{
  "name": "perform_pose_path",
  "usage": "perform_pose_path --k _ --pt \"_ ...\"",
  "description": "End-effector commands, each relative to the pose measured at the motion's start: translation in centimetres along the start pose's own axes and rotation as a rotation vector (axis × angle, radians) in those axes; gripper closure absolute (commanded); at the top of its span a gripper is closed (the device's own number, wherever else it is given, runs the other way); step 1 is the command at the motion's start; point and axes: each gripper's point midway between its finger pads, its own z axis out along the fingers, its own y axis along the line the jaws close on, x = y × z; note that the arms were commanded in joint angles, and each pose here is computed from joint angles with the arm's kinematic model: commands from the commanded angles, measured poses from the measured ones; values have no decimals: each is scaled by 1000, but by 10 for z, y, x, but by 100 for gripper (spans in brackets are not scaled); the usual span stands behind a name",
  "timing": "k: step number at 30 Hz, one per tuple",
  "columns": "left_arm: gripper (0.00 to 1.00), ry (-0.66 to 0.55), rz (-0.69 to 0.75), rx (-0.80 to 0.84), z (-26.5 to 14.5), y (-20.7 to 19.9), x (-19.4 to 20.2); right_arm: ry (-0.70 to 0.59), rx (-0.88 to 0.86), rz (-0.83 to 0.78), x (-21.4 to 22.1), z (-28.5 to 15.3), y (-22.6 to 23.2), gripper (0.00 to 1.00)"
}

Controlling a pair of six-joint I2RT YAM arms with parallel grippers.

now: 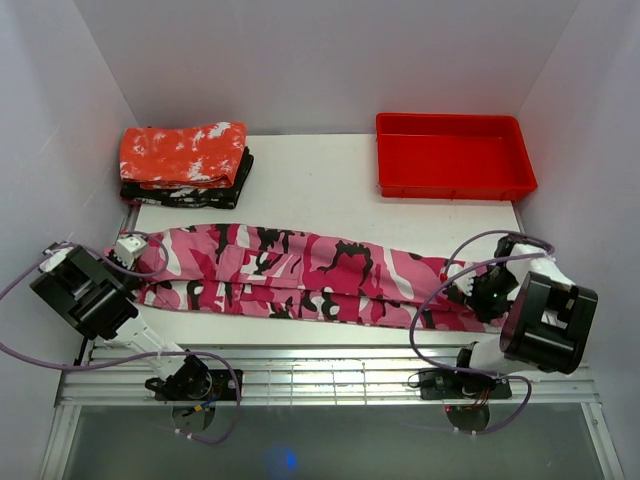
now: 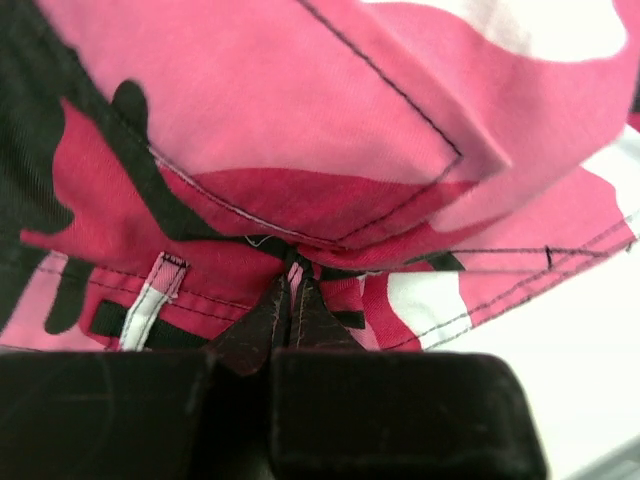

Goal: Fold and stack the trousers
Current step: Fold the trousers

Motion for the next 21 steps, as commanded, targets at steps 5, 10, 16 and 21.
perform_pose_path --k 5,10,16,21 --pt "100 -16 22 80 9 -54 -45 59 289 65 31 -54 -128 92" --pt "100 -54 96 34 1 -25 -80 27 329 75 22 -81 -152 92" --pt "100 -139 269 -148 -62 83 -164 -9 417 52 14 -134 -175 92" --pt "100 -160 385 -233 -92 112 -194 -13 435 40 19 -148 -172 92"
